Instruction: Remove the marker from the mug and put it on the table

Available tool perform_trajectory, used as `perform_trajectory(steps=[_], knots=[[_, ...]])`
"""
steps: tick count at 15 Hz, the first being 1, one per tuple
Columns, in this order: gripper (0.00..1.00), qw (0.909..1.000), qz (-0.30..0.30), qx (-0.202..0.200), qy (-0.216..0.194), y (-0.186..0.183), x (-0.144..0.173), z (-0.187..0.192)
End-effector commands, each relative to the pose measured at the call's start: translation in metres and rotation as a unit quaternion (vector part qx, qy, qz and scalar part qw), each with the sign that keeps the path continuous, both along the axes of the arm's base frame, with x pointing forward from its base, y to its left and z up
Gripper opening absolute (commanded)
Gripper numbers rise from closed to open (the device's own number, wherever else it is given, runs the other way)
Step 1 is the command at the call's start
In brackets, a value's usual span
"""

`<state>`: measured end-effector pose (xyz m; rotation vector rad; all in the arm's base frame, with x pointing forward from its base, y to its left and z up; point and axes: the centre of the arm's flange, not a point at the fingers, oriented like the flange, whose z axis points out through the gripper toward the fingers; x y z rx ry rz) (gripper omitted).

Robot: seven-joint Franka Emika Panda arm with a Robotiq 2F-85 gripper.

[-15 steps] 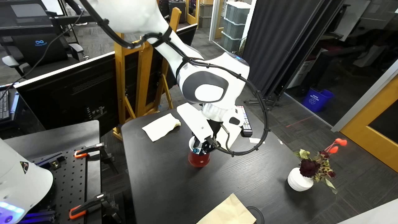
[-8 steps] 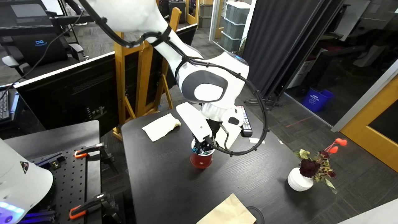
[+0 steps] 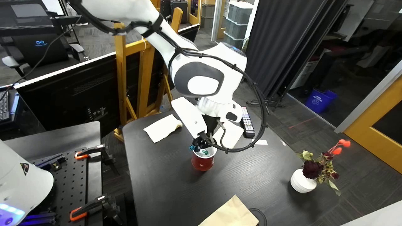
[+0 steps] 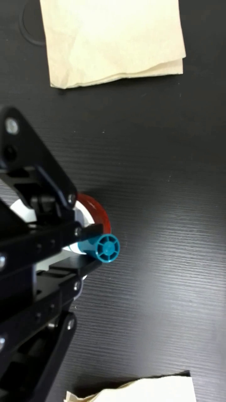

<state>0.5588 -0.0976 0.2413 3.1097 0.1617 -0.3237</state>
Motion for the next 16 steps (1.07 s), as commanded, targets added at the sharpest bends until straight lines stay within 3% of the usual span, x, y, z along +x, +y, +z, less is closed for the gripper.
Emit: perform_trajectory(steps=[1, 8, 16], knots=[[0.05, 0.9998, -0.007, -0.009, -0.018, 0.006, -0.024, 0.046], [0.05, 0.9984, -0.010, -0.004, -0.055, 0.009, -0.054, 0.118], [0.05, 0.9937, -0.033, -0.012, -0.106, -0.021, -0.066, 0.140]])
